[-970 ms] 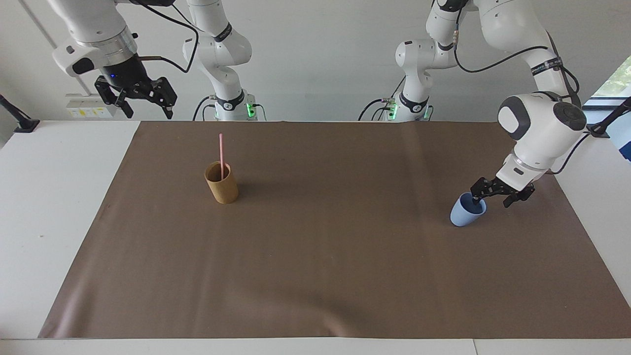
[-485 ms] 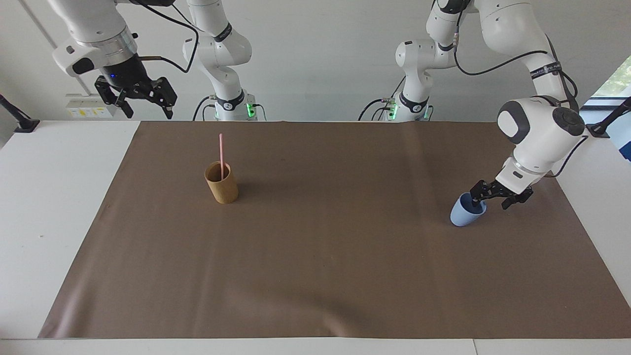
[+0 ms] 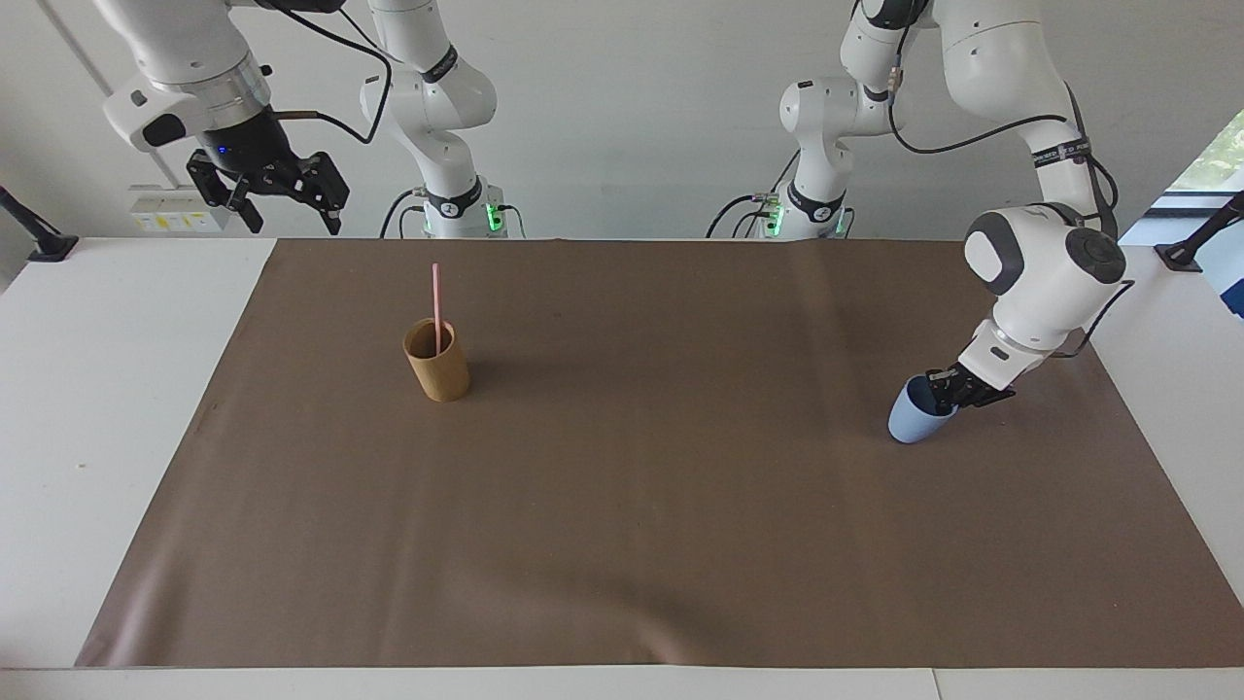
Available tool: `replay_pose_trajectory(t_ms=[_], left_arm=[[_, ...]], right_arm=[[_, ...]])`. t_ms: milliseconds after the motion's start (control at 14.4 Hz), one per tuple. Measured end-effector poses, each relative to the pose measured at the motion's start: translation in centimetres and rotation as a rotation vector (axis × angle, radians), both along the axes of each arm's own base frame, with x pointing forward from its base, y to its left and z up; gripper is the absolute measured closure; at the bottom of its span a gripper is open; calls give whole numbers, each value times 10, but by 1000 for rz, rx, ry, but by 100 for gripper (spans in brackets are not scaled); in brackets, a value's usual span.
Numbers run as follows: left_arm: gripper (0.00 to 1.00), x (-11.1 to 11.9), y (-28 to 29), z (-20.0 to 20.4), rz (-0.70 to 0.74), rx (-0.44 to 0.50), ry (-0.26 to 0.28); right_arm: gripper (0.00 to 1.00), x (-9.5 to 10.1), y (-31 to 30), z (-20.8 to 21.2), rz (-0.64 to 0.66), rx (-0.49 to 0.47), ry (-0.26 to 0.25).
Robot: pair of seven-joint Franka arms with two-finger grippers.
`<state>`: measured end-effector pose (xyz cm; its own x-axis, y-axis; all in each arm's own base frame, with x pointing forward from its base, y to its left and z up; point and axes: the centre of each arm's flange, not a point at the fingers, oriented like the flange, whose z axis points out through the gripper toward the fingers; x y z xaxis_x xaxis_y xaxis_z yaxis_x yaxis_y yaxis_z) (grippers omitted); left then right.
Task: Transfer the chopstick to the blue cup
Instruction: 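Reach the left gripper to the fallen blue cup and grasp it, then stand the blue cup upright with the left gripper while the right gripper grasps the stick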
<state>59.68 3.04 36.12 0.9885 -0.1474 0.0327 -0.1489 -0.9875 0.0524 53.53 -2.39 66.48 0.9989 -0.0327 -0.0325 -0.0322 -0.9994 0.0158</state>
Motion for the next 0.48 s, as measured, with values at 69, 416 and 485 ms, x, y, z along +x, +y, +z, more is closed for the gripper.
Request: replay_pose_trajectory(t_ms=[69, 416, 485], left_arm=[[95, 0, 0, 0, -1, 0, 0], [95, 1, -7, 22, -14, -5, -13], [95, 0, -12, 33, -25, -7, -21]], right_arm=[[0, 0, 0, 0, 0, 0, 0], [0, 0, 0, 1, 0, 0, -1], [0, 0, 0, 1, 0, 0, -1]])
